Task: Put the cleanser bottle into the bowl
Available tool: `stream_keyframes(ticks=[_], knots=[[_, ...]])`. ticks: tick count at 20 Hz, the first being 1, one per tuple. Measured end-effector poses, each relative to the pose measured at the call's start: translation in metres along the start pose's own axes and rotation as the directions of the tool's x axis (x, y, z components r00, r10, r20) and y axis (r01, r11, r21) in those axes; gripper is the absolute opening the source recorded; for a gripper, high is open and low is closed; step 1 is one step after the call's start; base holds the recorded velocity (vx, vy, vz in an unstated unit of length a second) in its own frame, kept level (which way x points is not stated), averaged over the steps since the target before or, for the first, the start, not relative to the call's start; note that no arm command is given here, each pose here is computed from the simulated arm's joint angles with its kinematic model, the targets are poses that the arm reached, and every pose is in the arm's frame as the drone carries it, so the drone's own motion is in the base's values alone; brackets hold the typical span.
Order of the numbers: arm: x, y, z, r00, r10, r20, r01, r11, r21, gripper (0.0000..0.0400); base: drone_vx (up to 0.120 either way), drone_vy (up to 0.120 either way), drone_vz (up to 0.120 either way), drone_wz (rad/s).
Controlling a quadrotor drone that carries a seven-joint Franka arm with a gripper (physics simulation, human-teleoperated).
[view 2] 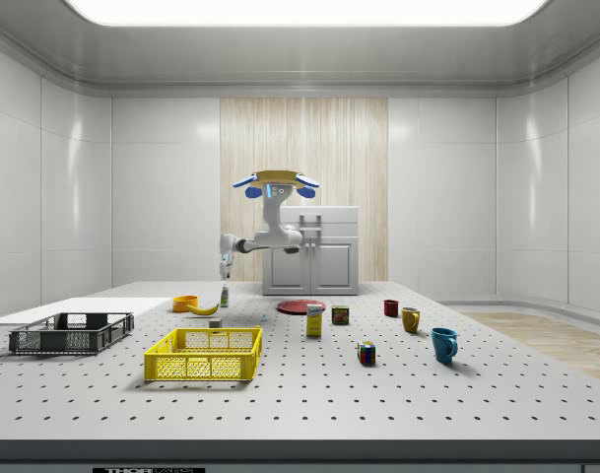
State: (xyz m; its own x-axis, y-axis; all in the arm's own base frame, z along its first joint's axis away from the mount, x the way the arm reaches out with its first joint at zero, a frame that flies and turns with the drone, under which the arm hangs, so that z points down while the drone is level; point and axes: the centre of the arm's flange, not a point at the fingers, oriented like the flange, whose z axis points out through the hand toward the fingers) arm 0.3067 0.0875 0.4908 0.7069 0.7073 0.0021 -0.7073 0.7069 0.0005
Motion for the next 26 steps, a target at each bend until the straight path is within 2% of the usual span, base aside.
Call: stream_keyframes(ticks=[5,11,18,26], knots=[[0.018,0.018,0.001,1.000,0.000,0.000,0.000,1.000,0.000,0.0400,0.000,0.000,0.000,0.000],[0.027,0.027,0.017,1.000,0.000,0.000,0.000,1.000,0.000,0.0400,0.000,0.000,0.000,0.000],[0.030,0.030,0.031,1.000,0.000,0.000,0.000,1.000,0.000,0.0400,0.000,0.000,0.000,0.000],[0.023,0.023,0.040,1.000,0.000,0.000,0.000,1.000,0.000,0.0400,0.000,0.000,0.000,0.000]])
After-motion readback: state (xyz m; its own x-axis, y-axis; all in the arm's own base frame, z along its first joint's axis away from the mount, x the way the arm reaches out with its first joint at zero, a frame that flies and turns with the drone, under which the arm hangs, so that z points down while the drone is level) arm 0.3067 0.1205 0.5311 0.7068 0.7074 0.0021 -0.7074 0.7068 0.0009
